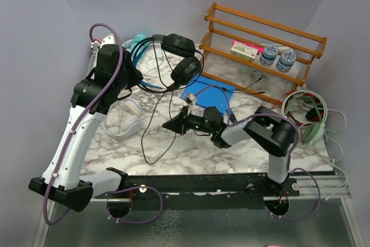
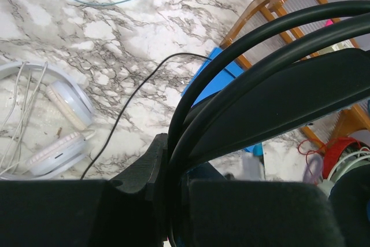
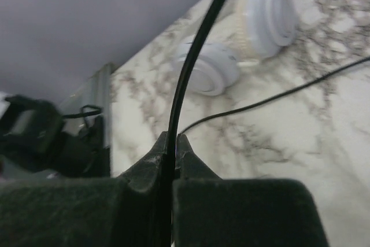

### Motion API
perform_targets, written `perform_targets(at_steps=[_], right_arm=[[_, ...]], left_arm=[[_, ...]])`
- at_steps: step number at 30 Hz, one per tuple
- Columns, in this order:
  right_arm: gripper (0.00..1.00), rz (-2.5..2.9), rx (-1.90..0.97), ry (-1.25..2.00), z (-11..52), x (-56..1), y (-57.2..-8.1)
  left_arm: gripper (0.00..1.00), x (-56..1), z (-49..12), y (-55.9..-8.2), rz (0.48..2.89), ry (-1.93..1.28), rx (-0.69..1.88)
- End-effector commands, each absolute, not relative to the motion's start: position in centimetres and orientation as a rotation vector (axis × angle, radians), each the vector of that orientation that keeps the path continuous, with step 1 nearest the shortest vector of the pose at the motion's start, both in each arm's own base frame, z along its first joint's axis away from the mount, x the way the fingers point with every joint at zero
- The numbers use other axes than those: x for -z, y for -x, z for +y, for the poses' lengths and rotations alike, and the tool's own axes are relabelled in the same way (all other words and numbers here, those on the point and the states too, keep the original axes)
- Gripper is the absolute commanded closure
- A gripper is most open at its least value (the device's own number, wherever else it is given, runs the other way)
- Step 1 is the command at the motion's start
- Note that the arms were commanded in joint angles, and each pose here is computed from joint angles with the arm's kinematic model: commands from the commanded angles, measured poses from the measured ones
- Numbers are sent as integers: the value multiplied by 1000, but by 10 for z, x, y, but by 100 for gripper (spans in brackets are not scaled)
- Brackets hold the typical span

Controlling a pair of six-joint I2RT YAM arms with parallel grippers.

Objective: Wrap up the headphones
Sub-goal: Wrap the headphones cable around the headphones.

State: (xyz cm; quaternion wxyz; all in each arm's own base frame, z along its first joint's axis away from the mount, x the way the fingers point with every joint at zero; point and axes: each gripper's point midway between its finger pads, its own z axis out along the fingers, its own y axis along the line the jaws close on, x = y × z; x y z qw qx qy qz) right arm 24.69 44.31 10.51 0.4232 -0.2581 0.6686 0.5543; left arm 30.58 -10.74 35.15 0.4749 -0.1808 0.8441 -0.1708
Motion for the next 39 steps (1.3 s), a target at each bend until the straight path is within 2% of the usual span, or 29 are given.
perform_targets(at_steps=[1, 9, 14, 21, 30, 39], right_arm=[[100, 1453, -1558, 763, 429, -171, -180], [99, 1476, -1629, 974, 446, -172, -77], [100, 1444, -1623, 1075, 443, -174, -44], [100, 1466, -1550, 1042, 420, -181, -46], [100, 1684, -1353, 912, 382, -122, -68], [100, 1793, -1245, 847, 346, -104, -74]], left_arm=[[100, -368, -104, -318, 1979, 517, 420], [100, -358, -102, -338, 1985, 584, 363], [100, -358, -94, -353, 1961, 618, 283], [100, -358, -80, -365, 1926, 648, 173], [100, -374, -107, -373, 1977, 559, 345], [100, -395, -90, -379, 1923, 592, 310]])
